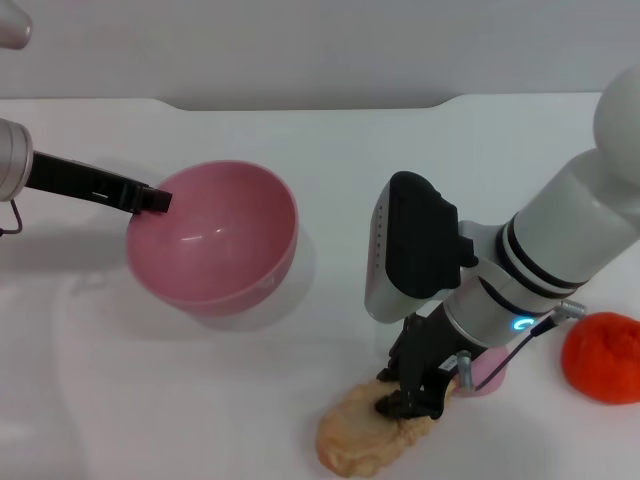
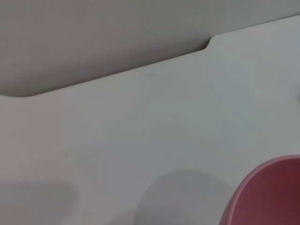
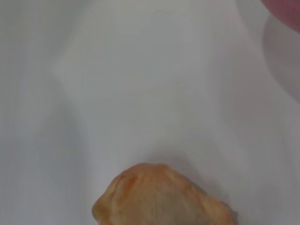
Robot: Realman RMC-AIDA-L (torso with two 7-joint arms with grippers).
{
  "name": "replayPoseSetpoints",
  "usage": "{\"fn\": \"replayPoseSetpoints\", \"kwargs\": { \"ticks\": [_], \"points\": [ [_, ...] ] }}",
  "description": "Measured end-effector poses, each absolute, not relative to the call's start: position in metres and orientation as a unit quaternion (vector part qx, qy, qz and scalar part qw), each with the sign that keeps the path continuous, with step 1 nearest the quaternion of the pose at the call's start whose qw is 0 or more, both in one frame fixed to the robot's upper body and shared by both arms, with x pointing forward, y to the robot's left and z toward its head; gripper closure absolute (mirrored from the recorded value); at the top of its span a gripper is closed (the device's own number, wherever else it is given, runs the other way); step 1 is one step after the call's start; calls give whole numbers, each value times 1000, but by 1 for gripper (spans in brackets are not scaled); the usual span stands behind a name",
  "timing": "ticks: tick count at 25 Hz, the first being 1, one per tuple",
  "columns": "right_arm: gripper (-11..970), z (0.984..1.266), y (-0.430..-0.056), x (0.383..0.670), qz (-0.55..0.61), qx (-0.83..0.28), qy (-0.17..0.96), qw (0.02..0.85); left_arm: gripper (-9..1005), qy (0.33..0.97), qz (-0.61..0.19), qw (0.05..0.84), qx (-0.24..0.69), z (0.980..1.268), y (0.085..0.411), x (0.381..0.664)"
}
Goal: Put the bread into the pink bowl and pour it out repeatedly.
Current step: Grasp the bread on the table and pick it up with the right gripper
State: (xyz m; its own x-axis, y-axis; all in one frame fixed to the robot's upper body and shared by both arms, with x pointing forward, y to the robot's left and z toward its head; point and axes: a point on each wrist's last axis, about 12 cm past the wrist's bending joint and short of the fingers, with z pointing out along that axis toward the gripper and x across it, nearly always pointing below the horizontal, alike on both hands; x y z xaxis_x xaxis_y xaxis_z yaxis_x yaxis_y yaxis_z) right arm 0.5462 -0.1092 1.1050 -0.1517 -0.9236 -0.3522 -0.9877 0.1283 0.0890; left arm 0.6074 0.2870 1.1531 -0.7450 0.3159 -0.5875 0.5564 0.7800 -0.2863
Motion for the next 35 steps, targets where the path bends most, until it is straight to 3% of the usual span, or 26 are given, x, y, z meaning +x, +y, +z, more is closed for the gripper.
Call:
{"fn": "replayPoseSetpoints", "kwargs": {
  "ticks": [13,35],
  "points": [
    [754,1110,-110,540,160,-645,737,123,950,906,-228,263,242,1153,286,607],
    [788,1203,-97,526,162,-659,670,301,950,906,-222,256,253,1152,282,608]
  ]
}}
